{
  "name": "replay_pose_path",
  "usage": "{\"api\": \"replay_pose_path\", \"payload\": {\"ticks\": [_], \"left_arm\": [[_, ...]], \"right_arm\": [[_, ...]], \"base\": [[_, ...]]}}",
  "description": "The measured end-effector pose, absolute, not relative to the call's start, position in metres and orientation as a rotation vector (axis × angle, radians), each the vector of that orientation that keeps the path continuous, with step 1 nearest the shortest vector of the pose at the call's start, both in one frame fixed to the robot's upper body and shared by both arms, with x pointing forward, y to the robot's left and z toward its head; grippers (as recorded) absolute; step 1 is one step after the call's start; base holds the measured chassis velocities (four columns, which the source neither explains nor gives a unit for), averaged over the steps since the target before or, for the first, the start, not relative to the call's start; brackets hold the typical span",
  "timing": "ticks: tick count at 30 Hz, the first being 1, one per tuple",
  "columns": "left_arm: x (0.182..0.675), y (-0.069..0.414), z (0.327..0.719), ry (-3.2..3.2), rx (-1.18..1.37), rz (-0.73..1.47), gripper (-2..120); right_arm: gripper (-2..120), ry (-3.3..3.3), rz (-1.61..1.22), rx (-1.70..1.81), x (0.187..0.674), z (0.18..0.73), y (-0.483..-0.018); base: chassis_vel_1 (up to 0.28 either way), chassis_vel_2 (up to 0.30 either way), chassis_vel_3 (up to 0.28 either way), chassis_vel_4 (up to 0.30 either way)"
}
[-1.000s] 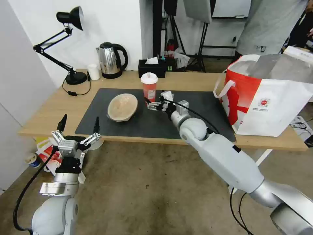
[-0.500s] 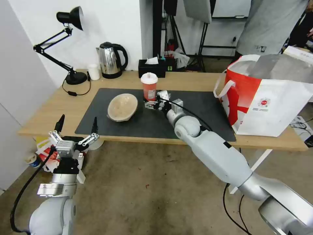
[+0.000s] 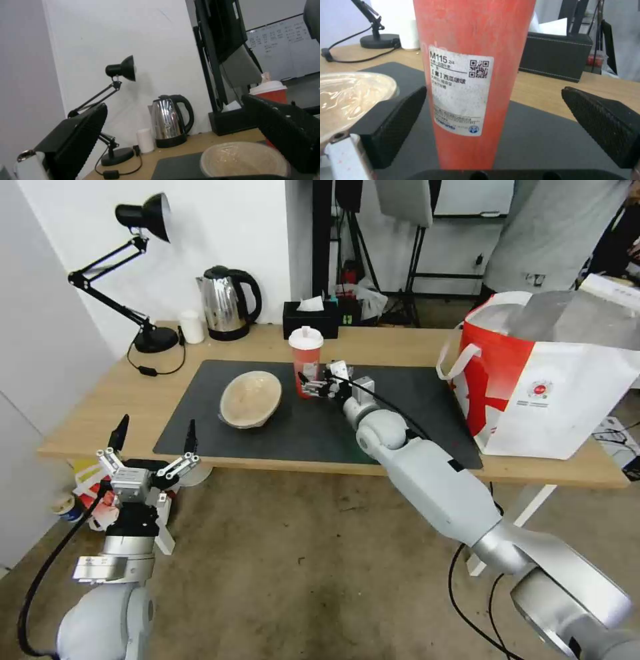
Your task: Pick up the trash from the table and place it into the takeout bag.
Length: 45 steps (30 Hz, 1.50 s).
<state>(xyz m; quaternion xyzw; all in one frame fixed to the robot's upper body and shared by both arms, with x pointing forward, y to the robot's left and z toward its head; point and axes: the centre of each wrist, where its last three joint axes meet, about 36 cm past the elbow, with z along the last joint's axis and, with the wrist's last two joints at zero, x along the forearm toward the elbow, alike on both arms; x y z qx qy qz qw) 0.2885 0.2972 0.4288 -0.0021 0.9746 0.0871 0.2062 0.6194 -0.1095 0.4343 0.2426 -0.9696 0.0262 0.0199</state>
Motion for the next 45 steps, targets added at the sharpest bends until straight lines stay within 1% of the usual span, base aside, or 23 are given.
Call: {"api": "replay_pose_path", "payload": {"ticks": [30, 33, 34, 36, 38, 39, 40, 42, 43, 44, 45], "left_arm": [[0.289, 0.301, 0.429, 2.713, -0.02, 0.256, 100], [0.289, 0.302, 0.429, 2.712, -0.021, 0.257, 100], [0.288, 0.302, 0.429, 2.711, -0.022, 0.257, 100], [0.288, 0.302, 0.43, 2.711, -0.023, 0.258, 100], [0.288, 0.303, 0.43, 2.711, -0.025, 0.259, 100], [0.288, 0.303, 0.43, 2.711, -0.025, 0.259, 100], [0.288, 0.303, 0.43, 2.71, -0.026, 0.259, 100], [0.288, 0.303, 0.43, 2.708, -0.026, 0.257, 100], [0.288, 0.303, 0.43, 2.708, -0.026, 0.257, 100], [0.289, 0.303, 0.43, 2.707, -0.026, 0.256, 100], [0.289, 0.303, 0.431, 2.706, -0.026, 0.255, 100]], "right_arm": [[100, -3.0, 0.038, 0.766, 0.626, 0.427, -0.087], [92, -3.002, 0.031, 0.767, 0.626, 0.426, -0.086], [82, -3.003, 0.028, 0.768, 0.627, 0.425, -0.086], [80, -3.003, 0.027, 0.769, 0.627, 0.425, -0.086], [71, -3.003, 0.023, 0.773, 0.628, 0.424, -0.086], [71, -3.003, 0.023, 0.773, 0.628, 0.424, -0.086], [64, -3.006, 0.018, 0.777, 0.628, 0.423, -0.087], [55, -3.009, 0.012, 0.782, 0.629, 0.424, -0.088], [55, -3.009, 0.012, 0.782, 0.629, 0.424, -0.088], [49, -3.009, 0.011, 0.782, 0.629, 0.424, -0.088], [47, -3.01, 0.01, 0.782, 0.628, 0.423, -0.089]], "base": [[0.0, 0.0, 0.0, 0.0], [0.0, 0.0, 0.0, 0.0], [0.0, 0.0, 0.0, 0.0], [0.0, 0.0, 0.0, 0.0], [0.0, 0.0, 0.0, 0.0], [0.0, 0.0, 0.0, 0.0], [0.0, 0.0, 0.0, 0.0], [0.0, 0.0, 0.0, 0.0], [0.0, 0.0, 0.0, 0.0], [0.0, 0.0, 0.0, 0.0], [0.0, 0.0, 0.0, 0.0]]}}
